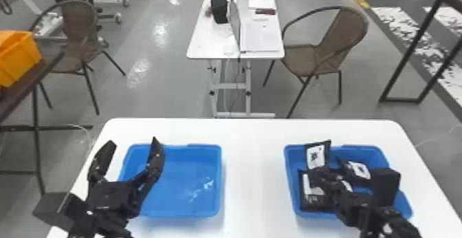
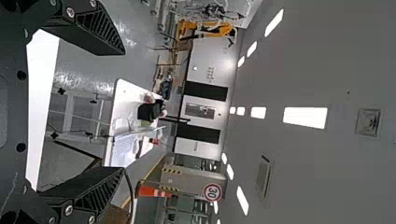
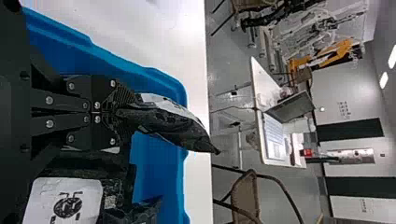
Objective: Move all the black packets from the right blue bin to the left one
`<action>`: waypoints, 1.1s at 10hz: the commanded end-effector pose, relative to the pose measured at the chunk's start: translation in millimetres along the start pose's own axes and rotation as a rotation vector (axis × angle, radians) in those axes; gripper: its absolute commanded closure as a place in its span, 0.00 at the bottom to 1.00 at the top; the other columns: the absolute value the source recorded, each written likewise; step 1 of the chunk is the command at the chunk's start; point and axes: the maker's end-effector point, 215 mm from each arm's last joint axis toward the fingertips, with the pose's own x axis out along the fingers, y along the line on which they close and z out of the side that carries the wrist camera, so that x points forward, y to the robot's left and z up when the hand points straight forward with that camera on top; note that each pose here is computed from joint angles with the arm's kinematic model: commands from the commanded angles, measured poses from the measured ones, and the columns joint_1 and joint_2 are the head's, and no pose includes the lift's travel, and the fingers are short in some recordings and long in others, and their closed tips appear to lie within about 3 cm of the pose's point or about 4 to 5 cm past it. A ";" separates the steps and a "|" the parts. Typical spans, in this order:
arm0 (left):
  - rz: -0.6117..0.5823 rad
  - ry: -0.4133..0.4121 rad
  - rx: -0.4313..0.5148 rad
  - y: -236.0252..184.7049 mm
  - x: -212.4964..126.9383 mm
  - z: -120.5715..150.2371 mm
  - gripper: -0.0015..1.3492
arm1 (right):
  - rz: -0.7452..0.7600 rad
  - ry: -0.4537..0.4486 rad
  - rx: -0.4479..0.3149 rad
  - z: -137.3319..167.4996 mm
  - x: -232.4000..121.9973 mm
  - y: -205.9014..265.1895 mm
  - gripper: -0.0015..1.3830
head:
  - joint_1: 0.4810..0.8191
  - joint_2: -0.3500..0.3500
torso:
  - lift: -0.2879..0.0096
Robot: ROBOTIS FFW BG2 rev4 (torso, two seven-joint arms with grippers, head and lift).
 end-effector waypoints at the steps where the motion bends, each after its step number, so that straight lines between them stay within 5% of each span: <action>1: 0.004 0.007 -0.006 0.6 2.8 -0.9 0.11 | 0.087 -0.061 0.021 43.4 -6.1 23.3 0.84 | 0.63 0.55 | 0.97; 5: 0.012 -0.004 -0.118 -0.2 21.4 5.7 0.11 | 0.584 -0.111 -0.004 140.7 22.0 166.5 0.84 | 0.63 0.71 | 0.97; 10: -0.077 0.022 -0.465 -44.2 53.7 7.7 0.11 | 0.924 -0.054 0.055 148.0 22.2 262.5 0.84 | 0.63 0.86 | 0.97; 11: -0.102 0.030 -0.463 -51.5 56.2 8.1 0.11 | 0.968 -0.038 0.063 145.6 21.4 278.7 0.84 | 0.63 0.86 | 0.97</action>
